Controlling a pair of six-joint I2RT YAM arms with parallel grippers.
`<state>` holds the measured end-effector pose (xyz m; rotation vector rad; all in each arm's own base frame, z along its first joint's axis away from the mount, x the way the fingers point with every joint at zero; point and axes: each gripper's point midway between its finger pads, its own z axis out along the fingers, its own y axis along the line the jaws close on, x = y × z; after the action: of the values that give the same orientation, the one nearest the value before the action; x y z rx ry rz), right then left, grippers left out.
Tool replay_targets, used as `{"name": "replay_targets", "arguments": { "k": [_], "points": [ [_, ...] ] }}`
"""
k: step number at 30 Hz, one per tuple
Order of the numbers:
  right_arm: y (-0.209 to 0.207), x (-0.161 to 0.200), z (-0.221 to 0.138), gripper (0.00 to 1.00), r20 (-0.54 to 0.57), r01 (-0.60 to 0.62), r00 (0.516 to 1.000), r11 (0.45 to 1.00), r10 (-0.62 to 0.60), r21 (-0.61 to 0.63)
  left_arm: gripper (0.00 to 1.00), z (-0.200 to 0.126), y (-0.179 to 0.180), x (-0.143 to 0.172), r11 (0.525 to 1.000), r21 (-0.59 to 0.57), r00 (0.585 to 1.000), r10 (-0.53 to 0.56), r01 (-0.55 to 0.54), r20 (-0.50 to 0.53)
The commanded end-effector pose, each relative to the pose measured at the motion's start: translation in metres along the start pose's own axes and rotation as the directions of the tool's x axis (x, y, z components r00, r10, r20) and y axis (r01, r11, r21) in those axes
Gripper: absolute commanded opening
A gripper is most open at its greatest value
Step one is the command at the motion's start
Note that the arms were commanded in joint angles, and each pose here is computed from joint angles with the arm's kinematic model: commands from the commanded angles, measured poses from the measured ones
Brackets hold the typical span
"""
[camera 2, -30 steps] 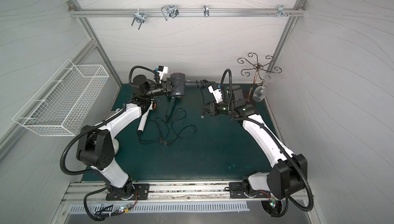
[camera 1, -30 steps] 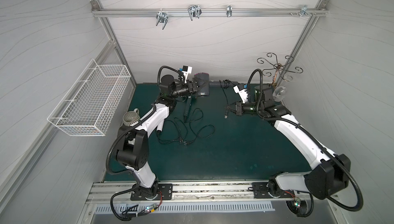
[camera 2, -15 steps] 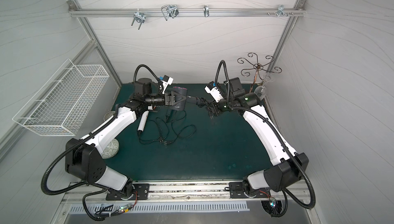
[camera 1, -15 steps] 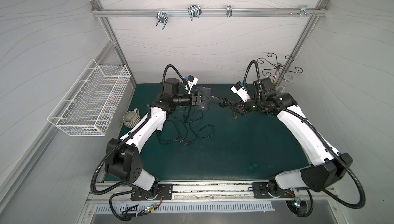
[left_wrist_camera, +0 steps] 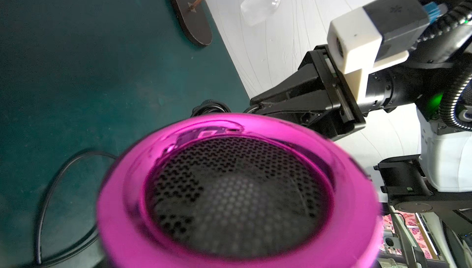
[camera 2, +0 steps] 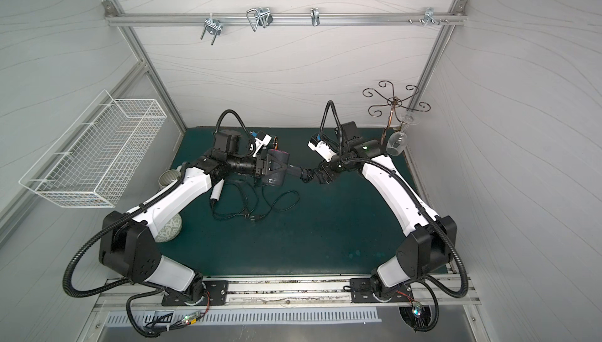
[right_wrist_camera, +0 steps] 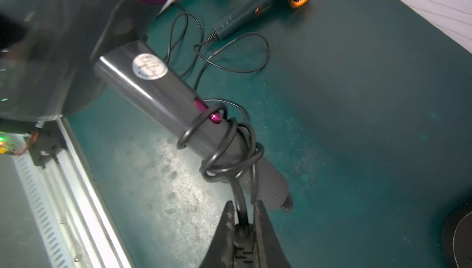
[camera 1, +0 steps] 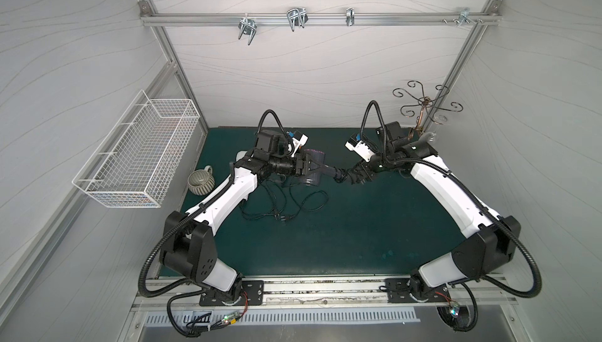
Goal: Wrap the cord around the hair dryer
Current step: Wrap the power cord around the hair dryer.
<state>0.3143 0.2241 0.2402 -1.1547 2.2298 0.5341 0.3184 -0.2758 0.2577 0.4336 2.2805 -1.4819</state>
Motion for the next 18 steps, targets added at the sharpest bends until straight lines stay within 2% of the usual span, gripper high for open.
{"name": "replay_targets", "arguments": {
  "k": [1,11,18],
  "points": [
    [-0.014,-0.013,0.015,0.00,0.051,0.107,0.993,0.994,-0.108,0.028,0.00,-0.001,-0.034,0.018,0.991,0.131,0.997,0.019,-0.009,-0.072],
    [-0.015,0.017,0.065,0.00,-0.025,0.085,0.996,0.994,-0.087,-0.069,0.00,0.008,-0.024,0.017,0.983,0.133,0.989,-0.115,0.128,-0.097],
    [-0.018,0.025,0.085,0.00,-0.050,0.073,0.996,0.992,-0.079,-0.104,0.00,0.011,-0.023,0.019,0.974,0.112,0.974,-0.183,0.199,-0.135]
  ]
}}
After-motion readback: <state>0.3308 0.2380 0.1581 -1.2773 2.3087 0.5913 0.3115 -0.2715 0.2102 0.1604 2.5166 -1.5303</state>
